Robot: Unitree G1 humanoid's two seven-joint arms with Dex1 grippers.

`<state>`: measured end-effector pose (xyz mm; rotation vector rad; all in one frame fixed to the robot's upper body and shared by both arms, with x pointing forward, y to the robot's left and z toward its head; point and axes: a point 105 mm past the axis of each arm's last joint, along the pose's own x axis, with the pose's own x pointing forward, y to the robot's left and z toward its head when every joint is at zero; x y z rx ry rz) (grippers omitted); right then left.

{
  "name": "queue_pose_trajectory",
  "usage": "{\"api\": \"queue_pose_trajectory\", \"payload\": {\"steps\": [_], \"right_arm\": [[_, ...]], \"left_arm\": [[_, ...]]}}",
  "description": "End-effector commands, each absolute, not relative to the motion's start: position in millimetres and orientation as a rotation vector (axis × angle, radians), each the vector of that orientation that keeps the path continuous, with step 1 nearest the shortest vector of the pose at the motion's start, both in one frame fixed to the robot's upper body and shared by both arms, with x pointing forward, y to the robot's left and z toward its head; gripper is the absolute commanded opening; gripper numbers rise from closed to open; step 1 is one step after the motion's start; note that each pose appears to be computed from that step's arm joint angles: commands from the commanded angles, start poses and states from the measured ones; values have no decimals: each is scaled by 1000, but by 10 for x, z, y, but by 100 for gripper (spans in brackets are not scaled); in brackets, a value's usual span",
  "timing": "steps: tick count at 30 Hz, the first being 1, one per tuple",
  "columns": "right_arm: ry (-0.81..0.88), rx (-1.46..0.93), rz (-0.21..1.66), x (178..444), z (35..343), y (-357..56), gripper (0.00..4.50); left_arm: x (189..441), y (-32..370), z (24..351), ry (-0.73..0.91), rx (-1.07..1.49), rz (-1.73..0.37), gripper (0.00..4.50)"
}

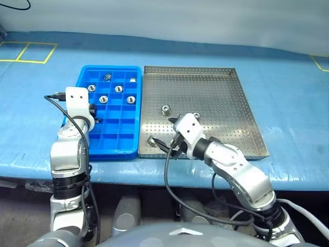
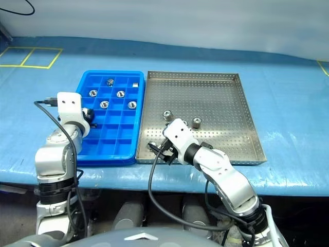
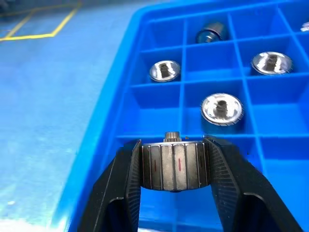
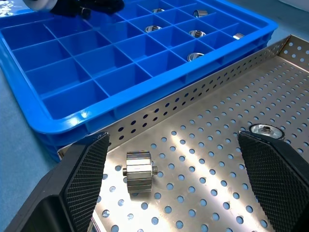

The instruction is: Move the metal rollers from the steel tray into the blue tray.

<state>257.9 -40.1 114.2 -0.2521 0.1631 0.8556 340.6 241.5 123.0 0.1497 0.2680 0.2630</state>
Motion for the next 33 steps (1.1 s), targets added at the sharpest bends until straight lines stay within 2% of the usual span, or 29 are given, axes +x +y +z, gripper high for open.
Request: {"api": "queue_pose_trajectory", "payload": {"steps": [1, 14, 17, 21, 22, 23, 28, 33], "right_arm": [[106, -251, 861, 2544, 1253, -377, 450], [101, -246, 843, 2548, 1256, -380, 450], [101, -248, 840, 2549, 1256, -384, 450], [101, -250, 831, 2555, 1260, -401, 450], [100, -251, 826, 2556, 1264, -409, 450], [99, -250, 821, 2558, 1269, -418, 450], [103, -231, 794, 2566, 1283, -463, 450], [125, -224, 764, 2577, 1249, -510, 450]], "left_arm": [[3414, 2482, 1424, 178, 152, 317, 170], [3337, 2748, 991, 314, 135, 459, 170], [3340, 2719, 969, 314, 94, 446, 270], [3430, 2578, 1196, 230, 54, 398, 401], [3474, 2515, 1297, 193, 32, 367, 434], [3524, 2427, 1401, 158, 4, 317, 447], [3749, 1866, 1844, 61, -60, -23, 447], [3829, 1088, 1759, 228, -36, -537, 447]]}}
